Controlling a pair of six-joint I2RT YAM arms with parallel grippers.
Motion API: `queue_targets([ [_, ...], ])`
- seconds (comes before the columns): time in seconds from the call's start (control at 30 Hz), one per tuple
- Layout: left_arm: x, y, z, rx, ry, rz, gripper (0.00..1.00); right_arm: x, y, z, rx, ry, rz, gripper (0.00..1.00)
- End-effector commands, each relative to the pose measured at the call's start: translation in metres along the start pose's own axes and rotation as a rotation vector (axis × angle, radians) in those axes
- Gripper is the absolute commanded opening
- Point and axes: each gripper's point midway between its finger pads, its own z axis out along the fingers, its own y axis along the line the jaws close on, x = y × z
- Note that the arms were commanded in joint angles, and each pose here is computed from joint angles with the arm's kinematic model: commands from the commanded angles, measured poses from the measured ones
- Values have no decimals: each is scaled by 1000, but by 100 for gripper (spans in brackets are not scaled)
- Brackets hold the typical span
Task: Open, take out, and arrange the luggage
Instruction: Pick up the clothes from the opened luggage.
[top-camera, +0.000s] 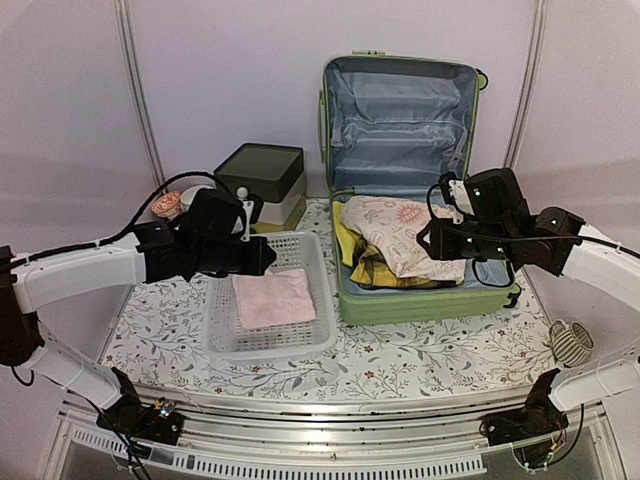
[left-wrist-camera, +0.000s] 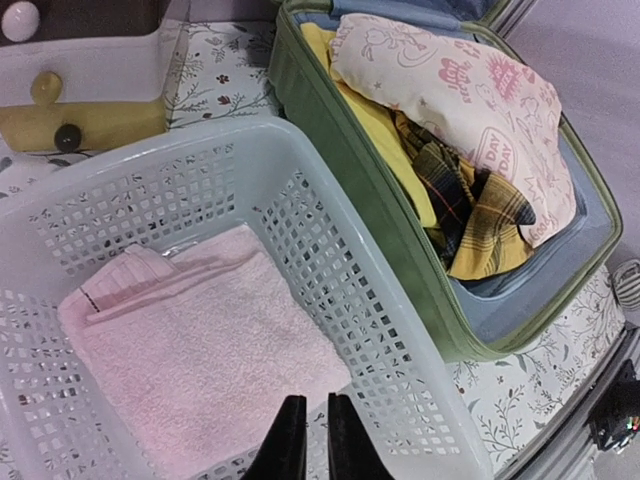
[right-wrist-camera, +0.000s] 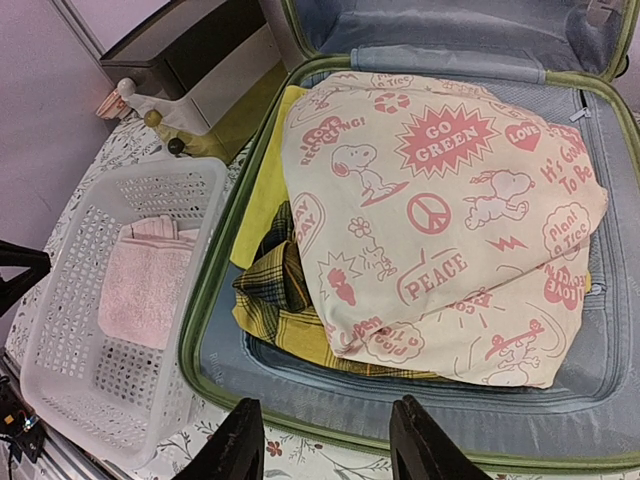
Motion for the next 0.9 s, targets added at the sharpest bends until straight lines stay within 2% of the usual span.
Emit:
queue_targets([
  [0.0,-5,-9,-7,91,-44,-17,11,-3,-2,0,12,-9,-11,44],
  [0.43,0,-25,-30,264,-131,0,22,8,-1,7,0,28,-9,44],
  [0.87,-5,-29,-53,333,-227,47,26,17,-3,3,-1,56,39,49],
])
